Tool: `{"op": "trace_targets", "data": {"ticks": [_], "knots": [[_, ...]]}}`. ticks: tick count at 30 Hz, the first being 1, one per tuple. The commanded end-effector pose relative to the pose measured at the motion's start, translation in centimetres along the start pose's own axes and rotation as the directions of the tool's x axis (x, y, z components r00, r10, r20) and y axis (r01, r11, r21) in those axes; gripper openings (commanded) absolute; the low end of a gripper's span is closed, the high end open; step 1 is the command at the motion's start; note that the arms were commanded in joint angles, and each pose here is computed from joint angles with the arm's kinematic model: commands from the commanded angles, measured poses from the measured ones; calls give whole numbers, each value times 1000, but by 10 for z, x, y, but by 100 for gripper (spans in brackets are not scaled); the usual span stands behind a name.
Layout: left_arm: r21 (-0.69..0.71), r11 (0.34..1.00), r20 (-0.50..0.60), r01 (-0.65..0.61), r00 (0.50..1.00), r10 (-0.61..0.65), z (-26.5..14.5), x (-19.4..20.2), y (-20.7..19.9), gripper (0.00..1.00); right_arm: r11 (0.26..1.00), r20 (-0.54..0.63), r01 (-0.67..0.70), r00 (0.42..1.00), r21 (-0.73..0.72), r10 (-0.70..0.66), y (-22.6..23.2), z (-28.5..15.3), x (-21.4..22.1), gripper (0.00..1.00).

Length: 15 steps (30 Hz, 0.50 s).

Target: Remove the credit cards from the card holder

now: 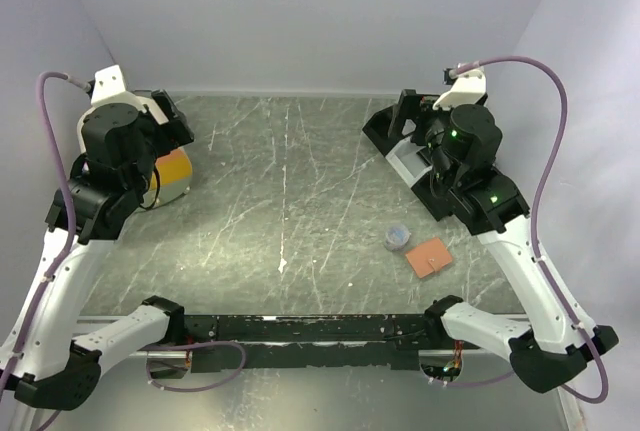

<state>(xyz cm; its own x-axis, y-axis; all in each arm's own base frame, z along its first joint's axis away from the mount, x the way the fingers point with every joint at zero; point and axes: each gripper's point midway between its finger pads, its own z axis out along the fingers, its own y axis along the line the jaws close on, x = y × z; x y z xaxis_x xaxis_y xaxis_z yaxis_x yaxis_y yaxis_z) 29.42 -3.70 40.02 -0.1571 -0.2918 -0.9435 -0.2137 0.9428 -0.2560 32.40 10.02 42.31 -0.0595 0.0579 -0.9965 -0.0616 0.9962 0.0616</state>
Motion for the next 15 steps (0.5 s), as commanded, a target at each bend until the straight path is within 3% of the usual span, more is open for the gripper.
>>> {"op": "trace_targets", "data": {"ticks": [1, 8, 15], "knots": [[39, 999, -8, 16, 1000, -16, 8, 4, -2, 98, 997, -26, -66, 997, 42, 67, -11, 6, 18, 100], [187, 982, -153, 28, 988, 1, 31, 47, -17, 96, 991, -119, -115, 985, 74, 123, -27, 22, 75, 100], [346, 938, -307, 24, 947, 89, 41, 110, -54, 94, 977, -339, -156, 920, 144, 197, -48, 44, 154, 100]]}}
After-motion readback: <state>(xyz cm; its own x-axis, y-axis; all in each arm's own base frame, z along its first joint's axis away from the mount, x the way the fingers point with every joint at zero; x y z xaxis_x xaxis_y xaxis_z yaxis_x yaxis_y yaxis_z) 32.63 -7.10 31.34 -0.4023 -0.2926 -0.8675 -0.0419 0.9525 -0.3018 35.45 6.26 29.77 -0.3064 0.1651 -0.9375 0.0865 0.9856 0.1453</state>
